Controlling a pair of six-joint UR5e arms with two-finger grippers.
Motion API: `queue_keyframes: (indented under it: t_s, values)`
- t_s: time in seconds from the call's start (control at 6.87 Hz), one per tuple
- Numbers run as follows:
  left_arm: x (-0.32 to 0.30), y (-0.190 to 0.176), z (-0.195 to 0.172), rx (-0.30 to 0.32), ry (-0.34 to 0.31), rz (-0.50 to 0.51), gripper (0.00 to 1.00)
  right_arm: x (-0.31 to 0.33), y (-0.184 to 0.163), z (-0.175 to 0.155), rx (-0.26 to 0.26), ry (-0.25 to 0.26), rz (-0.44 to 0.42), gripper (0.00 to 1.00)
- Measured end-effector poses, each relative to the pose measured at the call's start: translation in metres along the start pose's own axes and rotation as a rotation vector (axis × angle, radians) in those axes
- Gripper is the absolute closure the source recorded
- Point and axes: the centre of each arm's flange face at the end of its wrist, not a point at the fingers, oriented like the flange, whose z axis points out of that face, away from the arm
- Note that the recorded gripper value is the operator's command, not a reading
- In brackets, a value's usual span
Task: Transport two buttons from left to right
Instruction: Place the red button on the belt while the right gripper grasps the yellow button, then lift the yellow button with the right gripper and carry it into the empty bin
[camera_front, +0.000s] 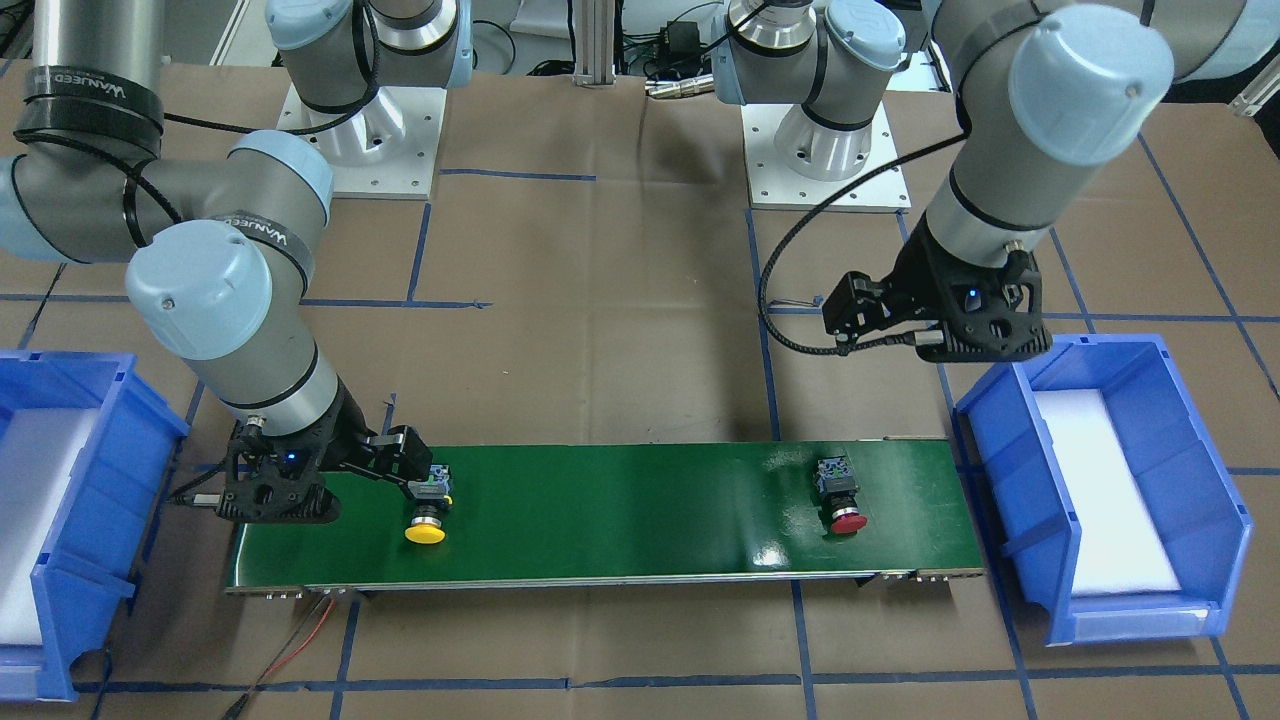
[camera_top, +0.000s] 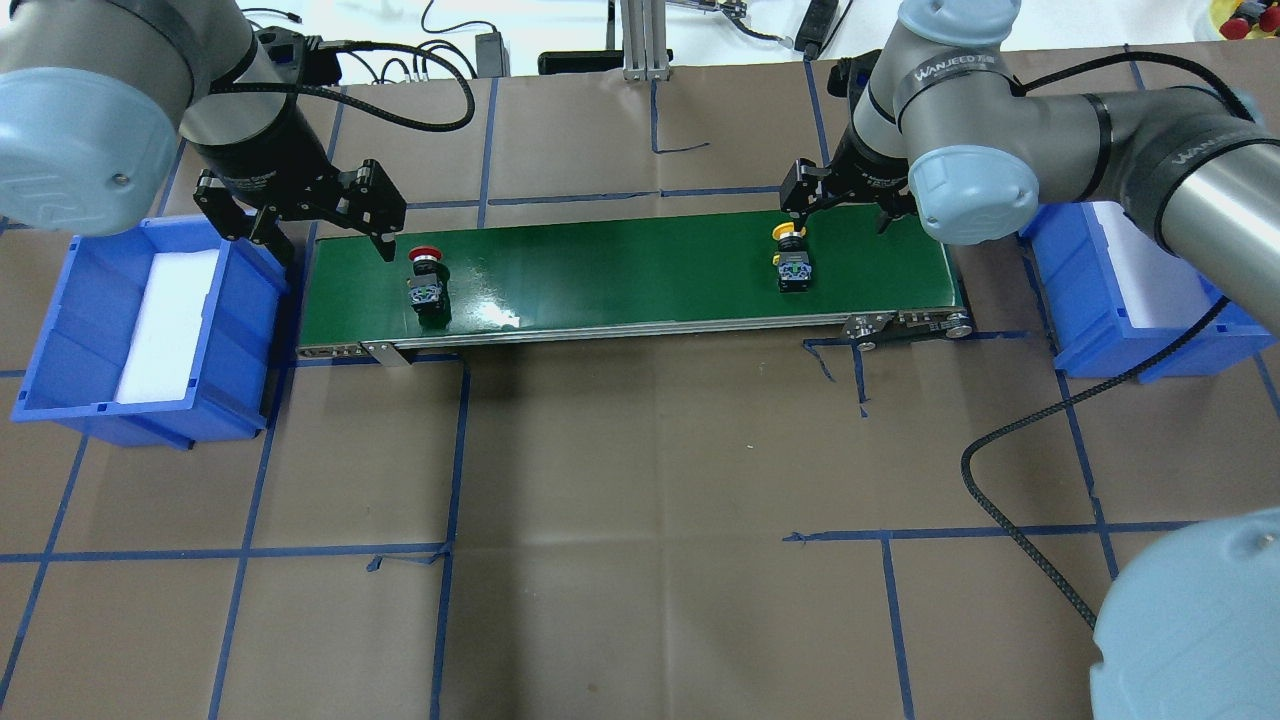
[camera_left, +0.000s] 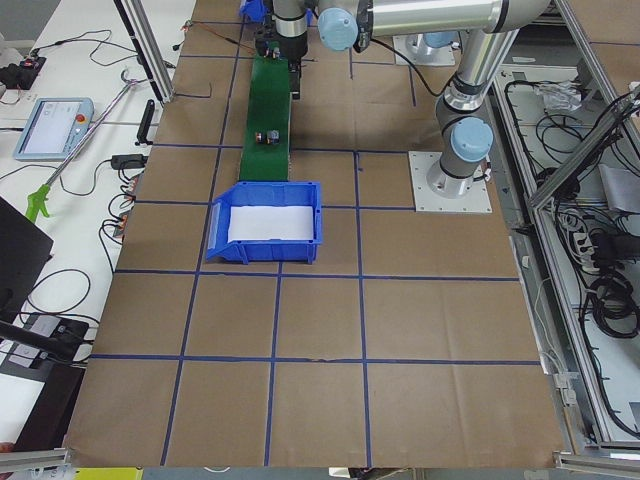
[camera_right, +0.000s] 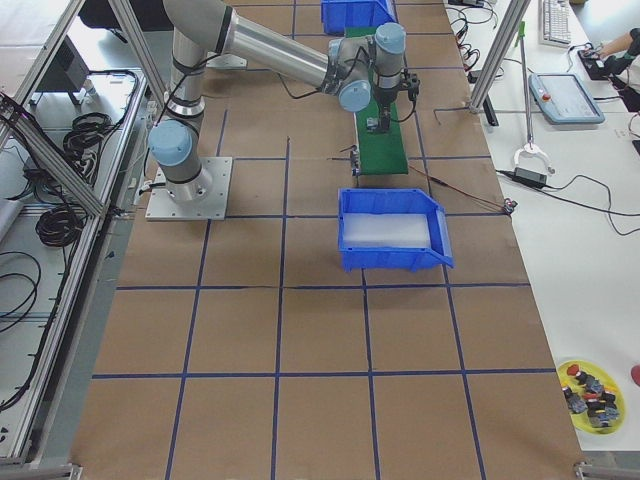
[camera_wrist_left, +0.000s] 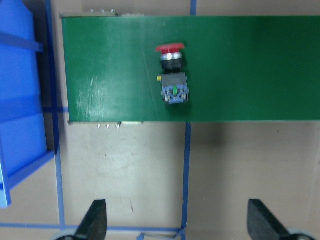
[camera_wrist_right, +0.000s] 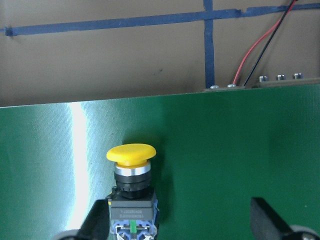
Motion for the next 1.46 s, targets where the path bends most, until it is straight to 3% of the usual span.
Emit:
queue_keyframes:
  t_s: [0.58,0.73,0.87,1.02,1.16,1.46]
  values:
    - [0.003,0.006,-0.007,0.004,0.006,-0.006,0.0,0.001,0.006,0.024,-0.045,0.007,0.003,0.03]
    - [0.003,0.006,-0.007,0.006,0.006,-0.008,0.0,0.002,0.007,0.029,-0.054,0.013,0.002,0.34]
    - [0.003,0.005,-0.007,0.008,0.005,-0.008,0.0,0.003,0.008,0.035,-0.066,0.019,-0.001,0.54]
    - [0.003,0.004,-0.006,0.011,0.005,-0.009,0.0,0.004,0.008,0.04,-0.077,0.024,-0.012,0.83]
    - [0.003,0.002,-0.005,0.015,0.005,-0.01,0.0,0.005,0.008,0.041,-0.083,0.03,-0.035,0.94]
    - [0.003,0.0,-0.005,0.025,0.006,-0.013,0.0,0.01,0.005,0.031,-0.065,0.038,-0.081,0.94]
